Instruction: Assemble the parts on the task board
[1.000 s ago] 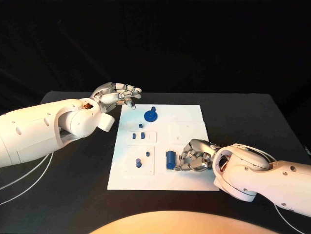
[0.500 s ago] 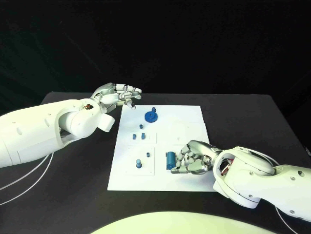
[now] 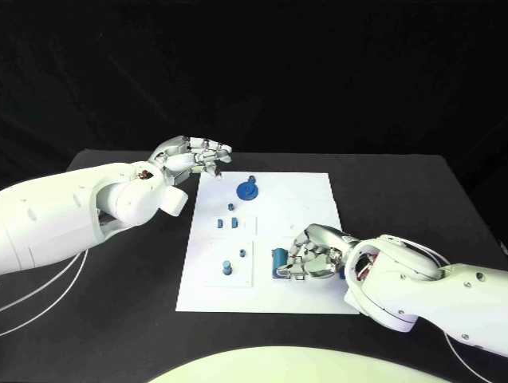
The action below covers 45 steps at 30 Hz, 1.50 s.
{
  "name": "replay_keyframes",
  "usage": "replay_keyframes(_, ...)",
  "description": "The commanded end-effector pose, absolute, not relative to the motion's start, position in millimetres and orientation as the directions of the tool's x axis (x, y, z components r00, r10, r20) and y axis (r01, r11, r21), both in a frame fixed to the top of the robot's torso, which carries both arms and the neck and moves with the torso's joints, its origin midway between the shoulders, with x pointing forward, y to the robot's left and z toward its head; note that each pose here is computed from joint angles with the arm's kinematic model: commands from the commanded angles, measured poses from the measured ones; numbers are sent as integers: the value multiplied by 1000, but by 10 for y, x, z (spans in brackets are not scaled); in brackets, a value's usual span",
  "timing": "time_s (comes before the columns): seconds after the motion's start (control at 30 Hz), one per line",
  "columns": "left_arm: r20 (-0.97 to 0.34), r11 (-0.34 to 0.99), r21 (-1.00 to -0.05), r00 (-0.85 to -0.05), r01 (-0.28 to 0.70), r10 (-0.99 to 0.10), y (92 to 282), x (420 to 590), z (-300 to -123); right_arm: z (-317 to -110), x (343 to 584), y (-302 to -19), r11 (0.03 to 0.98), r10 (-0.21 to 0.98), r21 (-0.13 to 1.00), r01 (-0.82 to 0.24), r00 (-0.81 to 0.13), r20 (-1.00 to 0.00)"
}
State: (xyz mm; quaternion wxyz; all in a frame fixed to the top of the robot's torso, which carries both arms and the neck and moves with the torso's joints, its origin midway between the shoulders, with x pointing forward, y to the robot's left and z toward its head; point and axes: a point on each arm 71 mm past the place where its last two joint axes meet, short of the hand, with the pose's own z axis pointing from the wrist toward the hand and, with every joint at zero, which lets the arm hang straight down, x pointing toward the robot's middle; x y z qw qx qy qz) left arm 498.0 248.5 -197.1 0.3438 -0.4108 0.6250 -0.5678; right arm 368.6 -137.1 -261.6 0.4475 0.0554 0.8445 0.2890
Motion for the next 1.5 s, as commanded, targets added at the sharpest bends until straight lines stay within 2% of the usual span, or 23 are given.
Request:
replay_keyframes(0.03, 45, 9, -993, -441, -120, -897, 2463, 4974, -1958, -2633, 3695, -1348, 833, 321, 520, -187, -602, -731)
replay_keyframes(0.57, 43, 12, -992, -441, -122, -896, 2472, 4972, -1960, -2697, 3755, -1423, 869, 260, 456, -191, -608, -750)
replay_keyframes(1.0, 43, 14, -992, -442, -124, -896, 2479, 4971, -1961, -2700, 3714, -1406, 856, 264, 479, -194, -632, -728)
replay_keyframes(1.27, 42, 14, -992, -442, -124, -896, 2481, 4971, -1961, -2648, 3729, -1496, 840, 330, 513, -177, -584, -742)
replay_keyframes(1.5, 41, 12, -993, -439, -119, -898, 2497, 4966, -1956, -2509, 3764, -1749, 813, 434, 568, -126, -518, -737)
